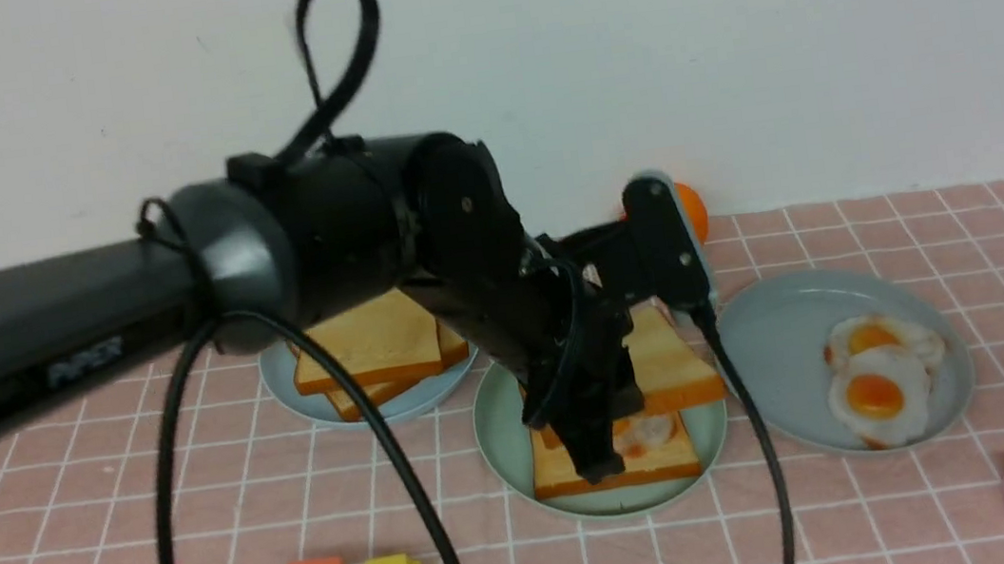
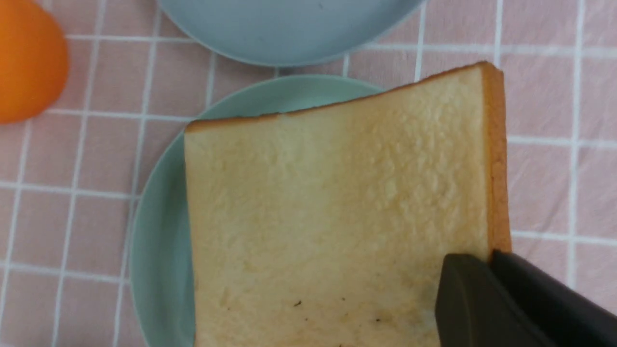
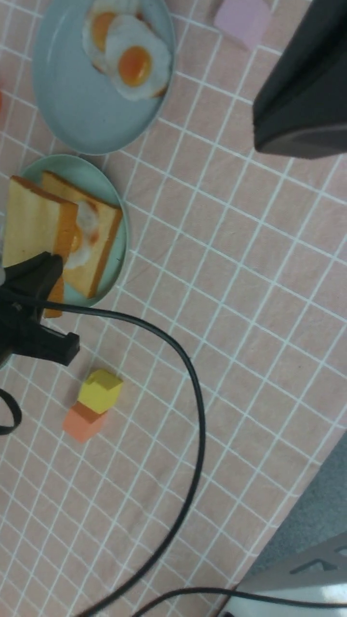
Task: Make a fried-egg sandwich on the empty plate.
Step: Use the left arm to place a slice of bread on the fried egg in the middle
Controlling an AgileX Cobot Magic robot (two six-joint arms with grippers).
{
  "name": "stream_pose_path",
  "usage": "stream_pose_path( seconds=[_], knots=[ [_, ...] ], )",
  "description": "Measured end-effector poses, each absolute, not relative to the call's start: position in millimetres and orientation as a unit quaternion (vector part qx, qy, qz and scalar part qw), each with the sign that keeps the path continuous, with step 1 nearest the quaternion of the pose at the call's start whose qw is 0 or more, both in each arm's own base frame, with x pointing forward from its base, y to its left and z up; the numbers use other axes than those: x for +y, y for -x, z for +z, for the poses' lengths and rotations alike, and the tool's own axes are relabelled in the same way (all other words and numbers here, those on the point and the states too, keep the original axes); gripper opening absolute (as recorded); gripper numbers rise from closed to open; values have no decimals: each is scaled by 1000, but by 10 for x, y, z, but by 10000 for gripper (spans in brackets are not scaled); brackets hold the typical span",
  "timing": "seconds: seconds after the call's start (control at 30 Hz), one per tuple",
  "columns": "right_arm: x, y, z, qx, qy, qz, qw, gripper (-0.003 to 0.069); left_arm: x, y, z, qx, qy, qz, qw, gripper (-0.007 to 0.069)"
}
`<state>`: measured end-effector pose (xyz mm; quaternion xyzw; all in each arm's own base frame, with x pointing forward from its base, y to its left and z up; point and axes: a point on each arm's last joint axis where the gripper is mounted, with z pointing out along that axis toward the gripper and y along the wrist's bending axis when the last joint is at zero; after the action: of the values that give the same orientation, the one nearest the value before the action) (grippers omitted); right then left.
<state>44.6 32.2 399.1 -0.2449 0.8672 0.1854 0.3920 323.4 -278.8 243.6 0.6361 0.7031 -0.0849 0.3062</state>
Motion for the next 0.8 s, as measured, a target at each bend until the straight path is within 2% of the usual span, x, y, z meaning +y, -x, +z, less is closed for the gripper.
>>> stream_pose_path(
  seconds=[0.3, 0.63, 0.8],
  knots=[
    [303, -429, 3983, 868, 239, 192, 391, 7, -2849, -3360, 2141, 696, -646, -70, 306, 44],
    [303, -429, 3983, 868, 239, 192, 391, 8, -2818, -3333, 2120, 689, -664, -64, 283, 44],
    [302, -429, 3983, 868, 239, 191, 392, 8, -2797, -3322, 2144, 666, -689, -58, 280, 44]
  ],
)
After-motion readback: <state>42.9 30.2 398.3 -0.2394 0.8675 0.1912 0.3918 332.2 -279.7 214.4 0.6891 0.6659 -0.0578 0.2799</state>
